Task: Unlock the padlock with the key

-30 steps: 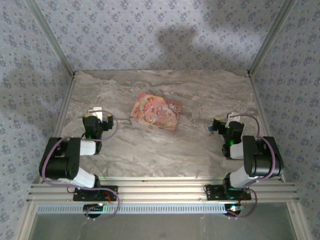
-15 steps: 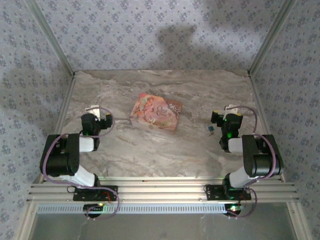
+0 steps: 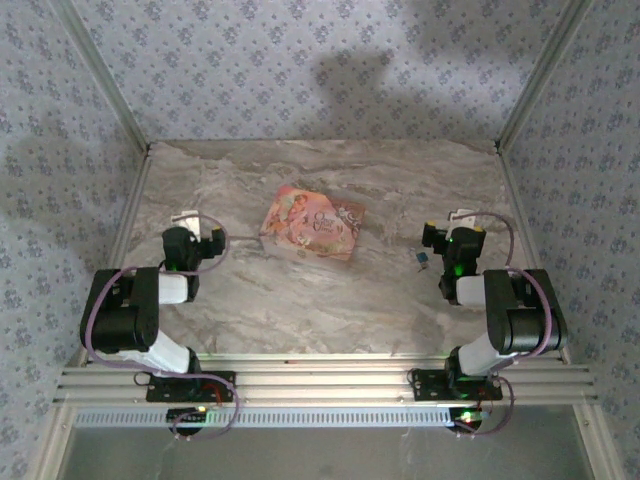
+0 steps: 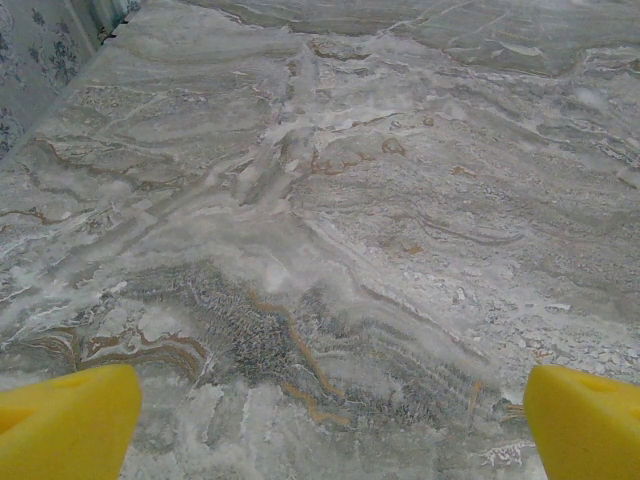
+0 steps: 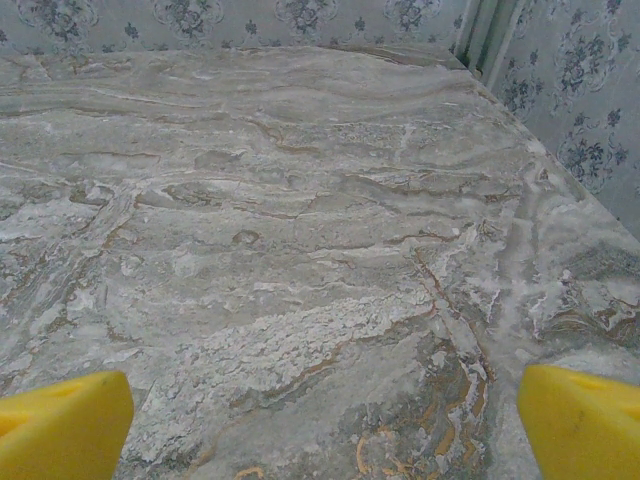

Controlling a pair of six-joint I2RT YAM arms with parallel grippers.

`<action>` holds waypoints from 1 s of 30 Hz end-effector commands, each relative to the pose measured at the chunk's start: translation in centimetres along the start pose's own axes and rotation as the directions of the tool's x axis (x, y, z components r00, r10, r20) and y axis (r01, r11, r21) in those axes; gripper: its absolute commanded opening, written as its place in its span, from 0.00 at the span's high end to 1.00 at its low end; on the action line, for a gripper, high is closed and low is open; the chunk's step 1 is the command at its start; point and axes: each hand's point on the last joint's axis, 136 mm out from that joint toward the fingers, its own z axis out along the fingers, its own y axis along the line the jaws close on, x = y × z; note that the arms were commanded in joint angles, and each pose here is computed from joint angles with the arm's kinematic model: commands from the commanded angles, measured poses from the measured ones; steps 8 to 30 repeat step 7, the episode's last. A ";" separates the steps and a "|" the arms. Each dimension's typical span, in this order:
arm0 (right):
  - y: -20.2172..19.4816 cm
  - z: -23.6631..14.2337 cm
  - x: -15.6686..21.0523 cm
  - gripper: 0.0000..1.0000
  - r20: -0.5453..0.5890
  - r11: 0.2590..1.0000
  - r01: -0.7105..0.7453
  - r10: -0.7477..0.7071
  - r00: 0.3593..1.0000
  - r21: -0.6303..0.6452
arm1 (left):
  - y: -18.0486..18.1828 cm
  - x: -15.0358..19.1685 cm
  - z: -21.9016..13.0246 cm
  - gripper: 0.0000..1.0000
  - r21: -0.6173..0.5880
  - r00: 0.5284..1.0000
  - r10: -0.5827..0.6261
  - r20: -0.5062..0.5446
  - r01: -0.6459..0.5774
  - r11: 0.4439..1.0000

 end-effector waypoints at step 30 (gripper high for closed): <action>0.6 0.2 0.4 0.00 -0.023 0.999 0.020 -0.021 1.000 -0.044 | -0.5 -1.2 0.2 0.02 0.019 1.000 -0.010 0.028 0.009 1.000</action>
